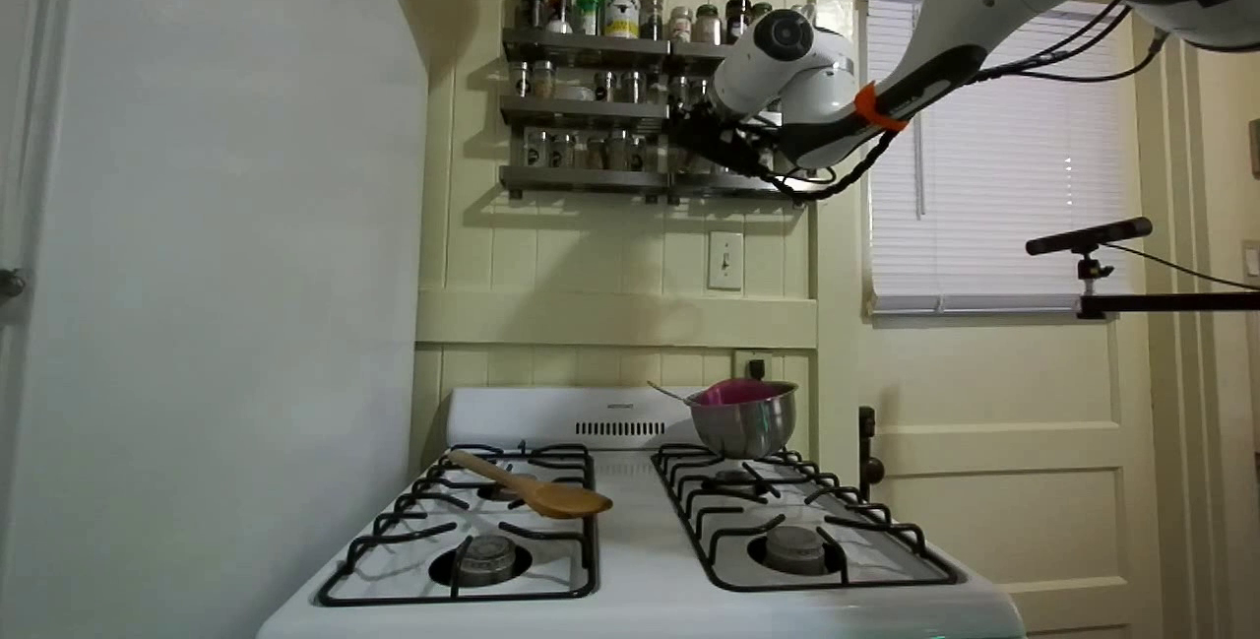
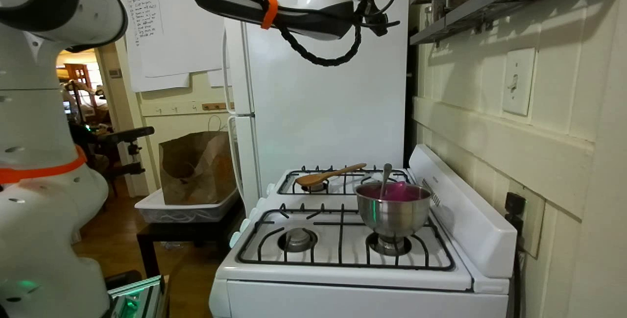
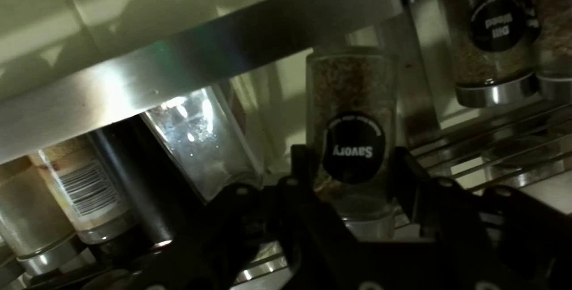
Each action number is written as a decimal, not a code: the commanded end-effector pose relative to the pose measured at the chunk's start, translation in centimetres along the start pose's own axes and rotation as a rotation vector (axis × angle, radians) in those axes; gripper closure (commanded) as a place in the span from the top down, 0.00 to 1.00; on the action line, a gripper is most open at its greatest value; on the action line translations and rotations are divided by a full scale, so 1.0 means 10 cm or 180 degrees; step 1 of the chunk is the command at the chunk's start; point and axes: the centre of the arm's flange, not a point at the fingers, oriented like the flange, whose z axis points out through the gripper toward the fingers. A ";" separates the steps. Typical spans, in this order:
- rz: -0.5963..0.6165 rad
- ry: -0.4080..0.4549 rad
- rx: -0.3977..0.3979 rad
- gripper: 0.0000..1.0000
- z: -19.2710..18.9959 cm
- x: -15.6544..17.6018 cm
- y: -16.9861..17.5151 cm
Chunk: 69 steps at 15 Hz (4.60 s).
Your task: Remove the wooden spoon from the silver bowl and place it on the stove top and place the spice on the spice rack
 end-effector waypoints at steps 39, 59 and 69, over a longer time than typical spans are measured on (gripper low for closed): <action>-0.0895 -0.0022 -0.0161 1.00 0.03 -0.02 0.02; -0.1069 -0.1117 -0.0379 0.42 -0.71 0.37 0.16; -0.0565 -0.1039 -0.0298 0.00 -0.53 0.25 0.00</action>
